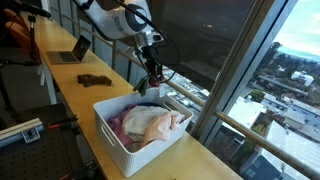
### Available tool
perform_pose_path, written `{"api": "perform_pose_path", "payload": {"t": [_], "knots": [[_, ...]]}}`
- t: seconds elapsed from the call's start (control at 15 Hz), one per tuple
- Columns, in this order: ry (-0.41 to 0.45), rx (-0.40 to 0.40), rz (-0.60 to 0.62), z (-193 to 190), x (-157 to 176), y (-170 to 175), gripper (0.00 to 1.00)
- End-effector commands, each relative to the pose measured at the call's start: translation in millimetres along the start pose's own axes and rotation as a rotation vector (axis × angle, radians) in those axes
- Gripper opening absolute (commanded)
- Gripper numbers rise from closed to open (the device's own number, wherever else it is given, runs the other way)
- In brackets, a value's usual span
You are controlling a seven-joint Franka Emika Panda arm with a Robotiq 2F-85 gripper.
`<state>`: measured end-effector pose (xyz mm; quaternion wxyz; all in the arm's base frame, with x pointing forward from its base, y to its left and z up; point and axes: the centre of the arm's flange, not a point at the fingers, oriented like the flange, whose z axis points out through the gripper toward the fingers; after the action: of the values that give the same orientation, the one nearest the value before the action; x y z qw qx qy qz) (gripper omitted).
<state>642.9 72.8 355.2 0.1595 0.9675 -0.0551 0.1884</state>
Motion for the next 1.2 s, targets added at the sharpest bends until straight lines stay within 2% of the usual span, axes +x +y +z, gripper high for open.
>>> {"api": "perform_pose_path", "payload": {"t": [0.0, 0.07, 0.13, 0.27, 0.4, 0.53, 0.67, 0.87, 1.13], "knots": [[-0.015, -0.053, 0.073, -10.5, -11.6, 95.3, 0.05], [-0.033, -0.059, 0.079, -7.6, -14.2, 110.4, 0.43], [-0.044, -0.062, 0.089, -4.6, -19.2, 120.8, 0.44], [-0.067, -0.057, 0.091, -2.6, -30.9, 129.4, 0.58], [-0.080, -0.047, 0.086, -5.8, -41.1, 121.4, 0.73], [-0.074, -0.030, 0.059, -18.0, -50.9, 92.0, 0.87], [-0.054, -0.012, 0.015, -33.3, -58.3, 48.3, 1.00], [-0.034, 0.054, -0.083, -56.0, -76.0, -39.4, 1.00], [-0.029, 0.145, -0.218, -65.0, -110.4, -165.6, 1.00]]}}
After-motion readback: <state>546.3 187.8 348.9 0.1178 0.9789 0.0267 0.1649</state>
